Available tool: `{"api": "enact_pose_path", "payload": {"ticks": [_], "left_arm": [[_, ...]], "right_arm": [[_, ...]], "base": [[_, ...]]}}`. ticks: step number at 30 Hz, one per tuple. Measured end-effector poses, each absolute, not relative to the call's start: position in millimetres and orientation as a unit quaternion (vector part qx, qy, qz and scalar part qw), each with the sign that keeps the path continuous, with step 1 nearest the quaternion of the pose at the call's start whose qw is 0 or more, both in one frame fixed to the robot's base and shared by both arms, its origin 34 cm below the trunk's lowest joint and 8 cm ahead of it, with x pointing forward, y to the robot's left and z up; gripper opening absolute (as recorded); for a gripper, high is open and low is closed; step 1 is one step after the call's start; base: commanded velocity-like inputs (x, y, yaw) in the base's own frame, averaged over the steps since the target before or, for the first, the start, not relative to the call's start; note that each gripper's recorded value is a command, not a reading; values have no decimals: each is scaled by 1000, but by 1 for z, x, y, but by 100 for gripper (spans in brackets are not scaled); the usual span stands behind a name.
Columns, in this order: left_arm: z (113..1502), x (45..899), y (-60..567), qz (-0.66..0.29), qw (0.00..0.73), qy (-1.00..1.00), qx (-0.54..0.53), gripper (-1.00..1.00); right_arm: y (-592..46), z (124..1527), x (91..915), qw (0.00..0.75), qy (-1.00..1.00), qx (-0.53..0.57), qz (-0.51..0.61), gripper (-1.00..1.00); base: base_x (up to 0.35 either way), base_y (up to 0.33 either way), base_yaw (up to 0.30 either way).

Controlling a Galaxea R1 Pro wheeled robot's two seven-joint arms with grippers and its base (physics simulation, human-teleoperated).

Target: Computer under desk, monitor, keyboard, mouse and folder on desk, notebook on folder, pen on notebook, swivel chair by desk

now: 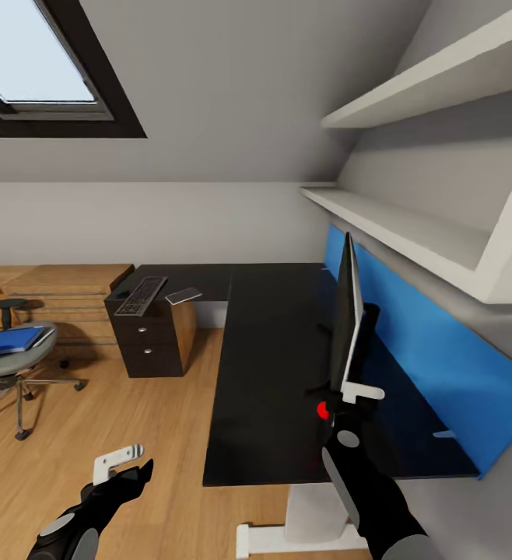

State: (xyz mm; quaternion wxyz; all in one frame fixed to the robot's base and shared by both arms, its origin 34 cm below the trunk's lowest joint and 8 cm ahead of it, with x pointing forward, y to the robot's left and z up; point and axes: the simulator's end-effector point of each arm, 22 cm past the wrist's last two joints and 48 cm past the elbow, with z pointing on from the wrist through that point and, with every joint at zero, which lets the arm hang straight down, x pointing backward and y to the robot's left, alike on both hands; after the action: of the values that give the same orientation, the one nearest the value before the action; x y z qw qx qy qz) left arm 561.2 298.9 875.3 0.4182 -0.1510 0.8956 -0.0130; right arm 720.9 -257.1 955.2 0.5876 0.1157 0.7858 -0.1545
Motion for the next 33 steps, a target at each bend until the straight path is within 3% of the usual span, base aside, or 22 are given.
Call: {"api": "enact_pose_path", "payload": {"ticks": [22, 33], "left_arm": [[875, 561, 299, -13, 418, 896, -151, 100], [875, 561, 299, -13, 417, 896, -152, 100]], "right_arm": [[-258, 965, 723, 599, 777, 120, -151, 100], [-257, 967, 724, 601, 776, 120, -151, 100]], "base": [[0, -9, 0], [-84, -240, 0]]}}
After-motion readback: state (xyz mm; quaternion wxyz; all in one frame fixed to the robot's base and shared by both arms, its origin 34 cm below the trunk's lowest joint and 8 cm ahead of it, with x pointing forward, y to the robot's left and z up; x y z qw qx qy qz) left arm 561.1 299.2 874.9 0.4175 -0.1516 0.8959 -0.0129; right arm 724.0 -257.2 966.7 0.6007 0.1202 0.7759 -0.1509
